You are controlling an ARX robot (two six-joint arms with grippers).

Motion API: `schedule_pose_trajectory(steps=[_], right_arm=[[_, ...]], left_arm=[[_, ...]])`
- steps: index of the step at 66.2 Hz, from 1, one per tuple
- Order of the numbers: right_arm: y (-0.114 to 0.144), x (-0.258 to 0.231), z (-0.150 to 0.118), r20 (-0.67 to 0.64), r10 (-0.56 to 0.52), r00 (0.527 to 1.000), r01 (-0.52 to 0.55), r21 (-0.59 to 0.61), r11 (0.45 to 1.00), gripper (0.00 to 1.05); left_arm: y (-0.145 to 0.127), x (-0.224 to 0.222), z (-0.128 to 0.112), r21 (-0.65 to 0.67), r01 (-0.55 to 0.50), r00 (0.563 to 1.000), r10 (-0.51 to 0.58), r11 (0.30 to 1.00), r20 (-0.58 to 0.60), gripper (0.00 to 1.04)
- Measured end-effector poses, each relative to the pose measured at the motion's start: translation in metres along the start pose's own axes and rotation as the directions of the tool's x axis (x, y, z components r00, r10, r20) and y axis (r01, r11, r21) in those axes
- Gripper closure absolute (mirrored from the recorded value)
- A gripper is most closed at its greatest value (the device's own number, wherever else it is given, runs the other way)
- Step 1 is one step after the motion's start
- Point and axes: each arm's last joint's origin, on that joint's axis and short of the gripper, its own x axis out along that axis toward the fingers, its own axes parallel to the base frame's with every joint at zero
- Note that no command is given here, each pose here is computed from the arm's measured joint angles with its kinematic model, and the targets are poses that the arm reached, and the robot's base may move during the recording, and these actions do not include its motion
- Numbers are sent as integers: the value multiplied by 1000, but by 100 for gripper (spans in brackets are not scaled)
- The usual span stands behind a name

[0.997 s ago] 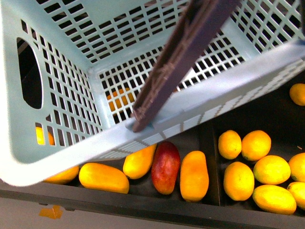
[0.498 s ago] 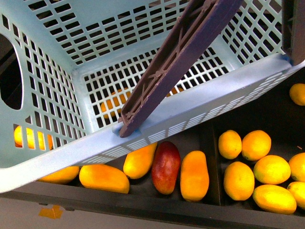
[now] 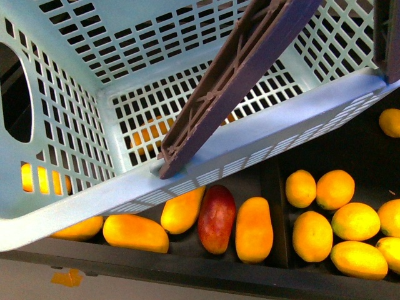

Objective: Pick lemon and mango into basket

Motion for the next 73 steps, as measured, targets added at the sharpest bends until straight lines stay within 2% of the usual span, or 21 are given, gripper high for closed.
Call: schedule_pose_trajectory(steps=[16, 37, 56, 73], right_arm=[[17, 78, -2, -114, -99, 989, 116, 155, 981, 9], [2, 133, -22, -228, -227, 947, 283, 252, 926, 9], [4, 157, -27, -256, -241, 936, 313, 292, 904, 9], [9, 180, -30, -284, -259, 923, 338, 277, 899, 9]], left_arm=[[0, 0, 0, 0, 0, 1000, 0, 1000, 0, 91], [0, 0, 0, 0, -2, 1000, 2, 1000, 3, 91], [0, 0, 0, 0, 0, 1000, 0, 1000, 0, 91], [0, 0, 0, 0, 0, 1000, 0, 1000, 0, 91]])
